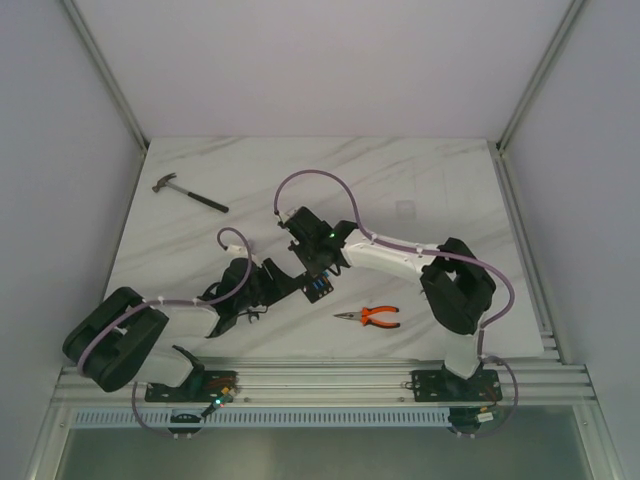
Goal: Snap on the fuse box
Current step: Install the fuse at the fuse box base.
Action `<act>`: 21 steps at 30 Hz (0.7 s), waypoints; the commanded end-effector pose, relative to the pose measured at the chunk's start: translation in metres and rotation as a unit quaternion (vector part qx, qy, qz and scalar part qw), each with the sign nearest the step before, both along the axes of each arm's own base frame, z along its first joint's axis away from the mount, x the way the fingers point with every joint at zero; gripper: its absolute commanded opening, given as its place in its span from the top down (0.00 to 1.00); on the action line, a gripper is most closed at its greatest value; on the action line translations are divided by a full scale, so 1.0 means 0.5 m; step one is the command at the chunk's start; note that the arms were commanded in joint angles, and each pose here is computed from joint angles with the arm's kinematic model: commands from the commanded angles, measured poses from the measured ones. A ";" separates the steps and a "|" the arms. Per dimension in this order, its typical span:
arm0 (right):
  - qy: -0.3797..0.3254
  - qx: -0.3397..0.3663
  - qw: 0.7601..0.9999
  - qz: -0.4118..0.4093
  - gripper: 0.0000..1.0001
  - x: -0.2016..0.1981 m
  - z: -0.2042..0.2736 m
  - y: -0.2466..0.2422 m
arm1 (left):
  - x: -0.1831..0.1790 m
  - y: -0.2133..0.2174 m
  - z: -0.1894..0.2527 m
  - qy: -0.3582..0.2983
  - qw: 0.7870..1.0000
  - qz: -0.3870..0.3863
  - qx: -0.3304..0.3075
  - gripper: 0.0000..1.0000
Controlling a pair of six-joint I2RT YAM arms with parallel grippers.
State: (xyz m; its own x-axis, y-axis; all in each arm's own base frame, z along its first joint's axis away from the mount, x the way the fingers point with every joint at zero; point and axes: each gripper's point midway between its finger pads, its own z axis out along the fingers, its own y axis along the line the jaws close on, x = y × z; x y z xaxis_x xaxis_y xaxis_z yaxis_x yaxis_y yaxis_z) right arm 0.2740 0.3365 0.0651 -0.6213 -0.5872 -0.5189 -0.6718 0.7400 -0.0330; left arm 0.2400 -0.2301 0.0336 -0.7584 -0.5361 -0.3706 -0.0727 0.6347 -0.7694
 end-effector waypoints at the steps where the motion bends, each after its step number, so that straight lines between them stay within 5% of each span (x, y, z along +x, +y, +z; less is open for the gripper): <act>1: -0.008 -0.004 1.000 -0.011 1.00 0.011 -0.004 0.012 | 0.004 -0.017 0.012 -0.004 1.000 -0.009 -0.027 0.47; 21: 0.001 -0.014 1.000 -0.017 1.00 0.008 -0.030 0.014 | 0.000 -0.025 -0.029 0.036 0.999 -0.018 -0.010 0.57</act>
